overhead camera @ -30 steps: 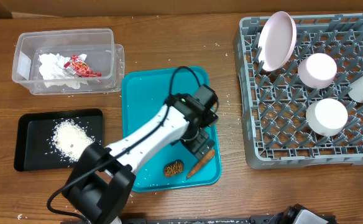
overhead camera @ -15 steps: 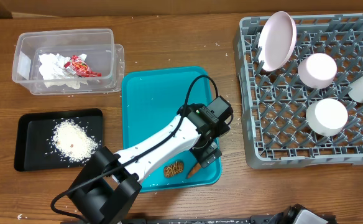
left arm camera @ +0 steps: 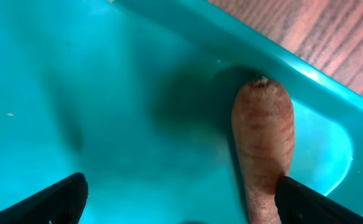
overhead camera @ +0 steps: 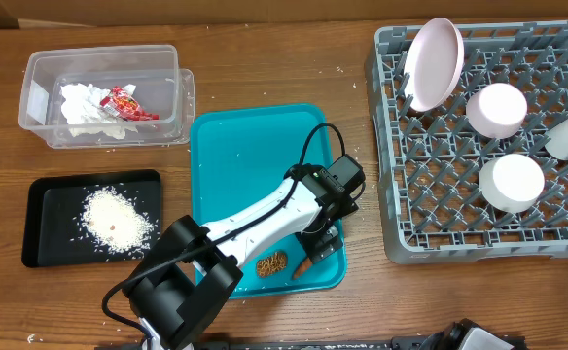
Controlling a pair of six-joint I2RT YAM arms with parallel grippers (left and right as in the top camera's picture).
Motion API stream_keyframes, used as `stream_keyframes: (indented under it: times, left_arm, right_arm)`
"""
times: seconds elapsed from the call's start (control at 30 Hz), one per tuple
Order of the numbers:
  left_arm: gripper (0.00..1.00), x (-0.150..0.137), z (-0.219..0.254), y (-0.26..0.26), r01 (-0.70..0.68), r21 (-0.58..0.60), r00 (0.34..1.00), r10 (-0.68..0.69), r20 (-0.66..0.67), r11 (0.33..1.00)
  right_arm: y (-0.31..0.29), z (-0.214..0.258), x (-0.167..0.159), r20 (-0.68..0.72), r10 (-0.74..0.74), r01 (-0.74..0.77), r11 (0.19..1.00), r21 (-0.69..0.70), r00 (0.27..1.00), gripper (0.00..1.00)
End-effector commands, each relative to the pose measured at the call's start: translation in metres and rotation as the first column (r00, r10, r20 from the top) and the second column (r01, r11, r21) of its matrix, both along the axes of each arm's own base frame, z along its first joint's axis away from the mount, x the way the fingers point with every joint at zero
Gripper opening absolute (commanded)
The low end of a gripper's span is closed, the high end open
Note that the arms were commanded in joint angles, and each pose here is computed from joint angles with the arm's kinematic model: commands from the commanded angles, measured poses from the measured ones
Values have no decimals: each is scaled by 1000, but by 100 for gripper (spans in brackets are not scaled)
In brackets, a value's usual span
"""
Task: Sort waste into correct bins and load items into the dishwasher
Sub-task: 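Lower the left gripper and grasp the orange carrot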
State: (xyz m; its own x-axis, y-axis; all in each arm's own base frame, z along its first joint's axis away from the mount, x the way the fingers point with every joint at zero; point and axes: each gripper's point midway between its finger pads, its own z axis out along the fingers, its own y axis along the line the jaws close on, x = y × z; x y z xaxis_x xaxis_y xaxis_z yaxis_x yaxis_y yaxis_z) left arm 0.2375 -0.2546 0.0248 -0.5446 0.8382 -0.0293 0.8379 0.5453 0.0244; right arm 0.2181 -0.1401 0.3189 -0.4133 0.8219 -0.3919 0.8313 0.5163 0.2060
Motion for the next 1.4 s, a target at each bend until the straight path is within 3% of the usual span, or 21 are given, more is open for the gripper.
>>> stream_keyframes:
  times: [0.0,0.3,0.43,0.6,1.03,1.13,1.17,1.2,1.37]
  left_arm:
    - [98,-13,-8,2,13,-7,998,-13,-69,1000]
    - [100,-27,-7,2,8,-17,991,-10,-137,1000]
    - [100,-20,-8,6,15,12,996,-14,-92,1000]
    - [100,-4,-8,-7,25,-37,999,-26,-26,999]
    - [96,-5,-25,-5,36,-7,998,-36,-44,999]
    - [88,-4,-25,-2,31,7,999,-31,-41,999]
    - [72,-3,-25,0,31,18,999,-31,-35,999]
    - [67,-3,-25,0,31,22,999,-31,-33,999]
    - [63,-2,-25,0,30,19,999,-30,-29,999]
  right_arm:
    - [-1,7,1,27,-10,10,1000,-7,1000,100]
    - [-1,7,1,27,-10,10,1000,-8,1000,100]
    - [-1,7,1,27,-10,10,1000,-7,1000,100]
    - [-1,7,1,27,-10,10,1000,-7,1000,100]
    - [-1,7,1,27,-10,10,1000,-8,1000,100]
    - [-1,7,1,27,-10,10,1000,-7,1000,100]
    - [-1,7,1,27,-10,10,1000,-8,1000,100]
    - [-1,7,1,27,-10,10,1000,-7,1000,100]
    - [-1,7,1,27,-10,10,1000,-7,1000,100]
